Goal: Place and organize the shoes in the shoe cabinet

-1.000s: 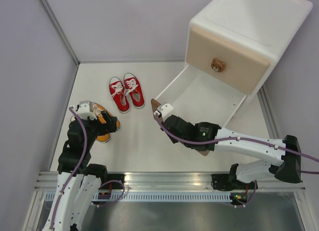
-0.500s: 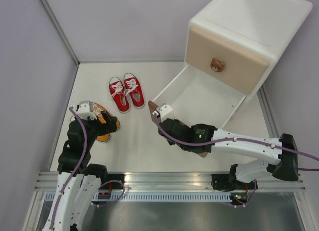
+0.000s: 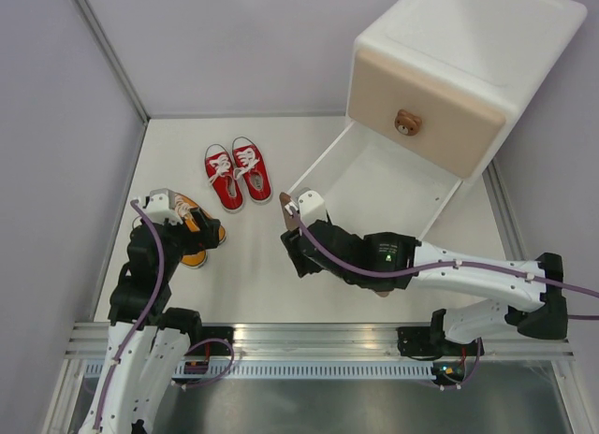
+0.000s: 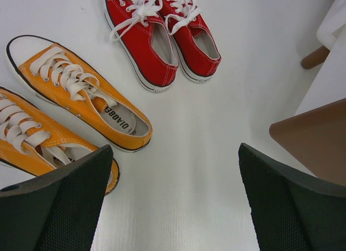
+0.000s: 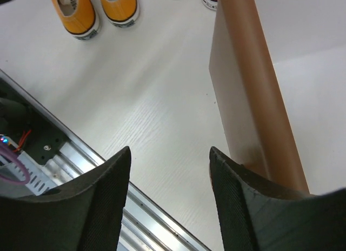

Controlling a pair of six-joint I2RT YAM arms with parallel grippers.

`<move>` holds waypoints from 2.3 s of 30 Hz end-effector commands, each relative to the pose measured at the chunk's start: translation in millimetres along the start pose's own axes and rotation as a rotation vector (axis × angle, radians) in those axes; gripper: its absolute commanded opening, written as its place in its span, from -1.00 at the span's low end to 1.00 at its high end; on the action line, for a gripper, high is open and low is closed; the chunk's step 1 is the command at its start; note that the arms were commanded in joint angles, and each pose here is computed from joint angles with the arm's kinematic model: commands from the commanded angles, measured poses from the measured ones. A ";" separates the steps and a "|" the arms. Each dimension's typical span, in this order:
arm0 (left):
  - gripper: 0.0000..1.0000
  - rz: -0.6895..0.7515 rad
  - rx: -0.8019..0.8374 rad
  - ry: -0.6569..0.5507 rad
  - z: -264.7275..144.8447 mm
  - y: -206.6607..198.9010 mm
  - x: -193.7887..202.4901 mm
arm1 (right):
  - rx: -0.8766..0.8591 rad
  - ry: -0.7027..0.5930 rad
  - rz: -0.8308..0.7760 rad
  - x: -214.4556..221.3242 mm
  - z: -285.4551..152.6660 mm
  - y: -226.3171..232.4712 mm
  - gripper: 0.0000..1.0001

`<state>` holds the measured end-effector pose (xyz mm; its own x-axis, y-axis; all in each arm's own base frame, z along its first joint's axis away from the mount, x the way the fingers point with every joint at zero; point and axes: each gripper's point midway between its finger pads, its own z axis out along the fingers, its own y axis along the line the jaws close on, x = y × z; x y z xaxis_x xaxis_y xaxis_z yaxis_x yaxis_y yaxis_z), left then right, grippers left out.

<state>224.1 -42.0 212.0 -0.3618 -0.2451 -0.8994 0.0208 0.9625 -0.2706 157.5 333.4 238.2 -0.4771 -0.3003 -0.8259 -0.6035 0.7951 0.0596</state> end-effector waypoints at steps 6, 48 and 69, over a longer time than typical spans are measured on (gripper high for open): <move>1.00 0.013 0.004 -0.030 3.8 -1.1 -6.8 | -0.161 -0.183 0.082 -66.9 -53.2 20.0 0.64; 0.16 -0.093 -0.317 0.424 241.3 -42.2 8.0 | 0.219 -0.344 0.145 -84.9 -73.5 -145.9 0.96; -0.48 -0.090 -0.378 0.601 296.8 -27.6 94.6 | 0.231 -0.347 0.105 -73.9 -76.5 -151.7 0.96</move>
<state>455.5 -120.0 34.1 -0.8168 -0.2986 -0.4935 -0.3037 0.9500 -0.0722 234.6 197.5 319.9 -0.3026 -0.0745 -0.9502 -0.3834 0.9223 0.0498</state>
